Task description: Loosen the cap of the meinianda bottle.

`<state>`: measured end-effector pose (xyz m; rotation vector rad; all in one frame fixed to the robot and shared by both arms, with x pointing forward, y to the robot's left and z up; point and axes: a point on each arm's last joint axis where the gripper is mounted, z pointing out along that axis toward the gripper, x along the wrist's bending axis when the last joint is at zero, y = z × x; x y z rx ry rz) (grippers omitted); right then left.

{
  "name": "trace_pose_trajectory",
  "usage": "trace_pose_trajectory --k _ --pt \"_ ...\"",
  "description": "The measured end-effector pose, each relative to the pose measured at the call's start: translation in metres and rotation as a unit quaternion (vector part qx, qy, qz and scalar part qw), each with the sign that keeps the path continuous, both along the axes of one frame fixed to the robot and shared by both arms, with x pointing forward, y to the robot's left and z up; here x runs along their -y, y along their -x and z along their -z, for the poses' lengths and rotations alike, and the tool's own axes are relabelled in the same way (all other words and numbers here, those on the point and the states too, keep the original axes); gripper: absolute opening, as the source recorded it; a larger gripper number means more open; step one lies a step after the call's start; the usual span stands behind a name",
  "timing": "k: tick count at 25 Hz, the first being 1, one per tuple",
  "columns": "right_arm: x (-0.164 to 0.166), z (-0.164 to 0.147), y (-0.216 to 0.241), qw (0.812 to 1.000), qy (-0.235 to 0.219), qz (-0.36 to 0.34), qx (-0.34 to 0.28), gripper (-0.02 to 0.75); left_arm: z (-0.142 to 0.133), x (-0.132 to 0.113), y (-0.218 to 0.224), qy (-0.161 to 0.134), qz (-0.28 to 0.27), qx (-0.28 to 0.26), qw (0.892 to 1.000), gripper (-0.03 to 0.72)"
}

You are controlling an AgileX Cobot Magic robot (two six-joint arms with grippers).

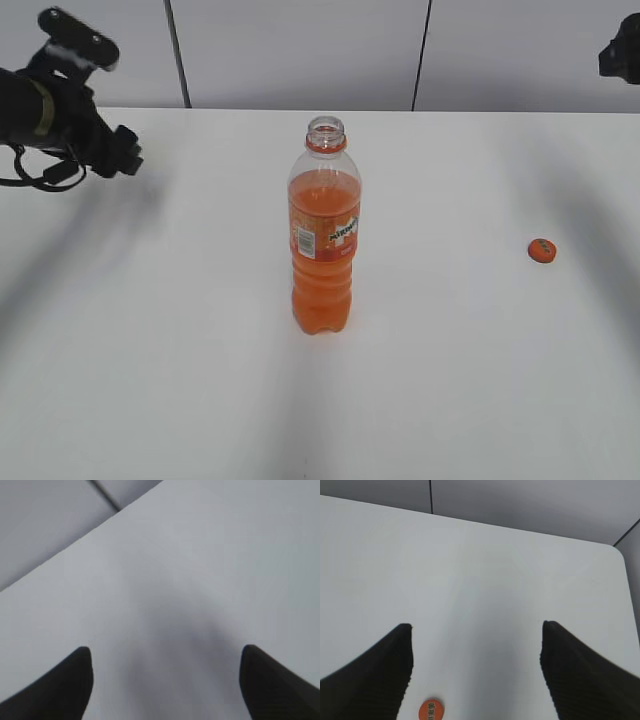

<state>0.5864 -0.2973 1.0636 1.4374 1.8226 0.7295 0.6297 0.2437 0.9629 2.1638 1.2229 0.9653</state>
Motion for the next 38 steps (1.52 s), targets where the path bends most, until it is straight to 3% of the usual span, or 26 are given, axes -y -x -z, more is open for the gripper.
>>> trace_pose_trajectory --k 3,6,11,18,23,29,38 --pt "0.0 -0.009 -0.002 1.0 -0.006 0.005 0.0 0.594 -0.007 -0.017 -0.002 -0.038 -0.096 -0.032 0.994 0.511" --pt "0.0 -0.022 -0.004 1.0 -0.01 0.007 -0.003 0.594 -0.016 -0.023 -0.002 -0.061 -0.12 -0.089 0.987 0.496" --pt "0.0 -0.045 -0.004 0.999 -0.026 0.019 -0.028 0.594 -0.051 -0.026 -0.009 -0.022 -0.143 -0.162 0.976 0.491" --pt "-0.001 -0.071 0.004 0.995 -0.029 0.022 -0.094 0.594 -0.118 -0.027 -0.014 -0.012 -0.174 -0.185 0.967 0.488" --pt "-0.001 -0.089 0.012 0.991 -0.029 0.022 -0.131 0.593 -0.139 -0.028 -0.007 -0.005 -0.192 -0.213 0.958 0.488" --pt "-0.001 -0.111 0.025 0.984 -0.025 0.023 -0.174 0.593 -0.148 -0.027 -0.002 0.008 -0.191 -0.213 0.958 0.488" --pt "0.0 -0.133 0.045 0.988 -0.022 0.024 -0.15 0.592 -0.196 -0.028 0.03 0.041 -0.184 -0.159 0.969 0.481"
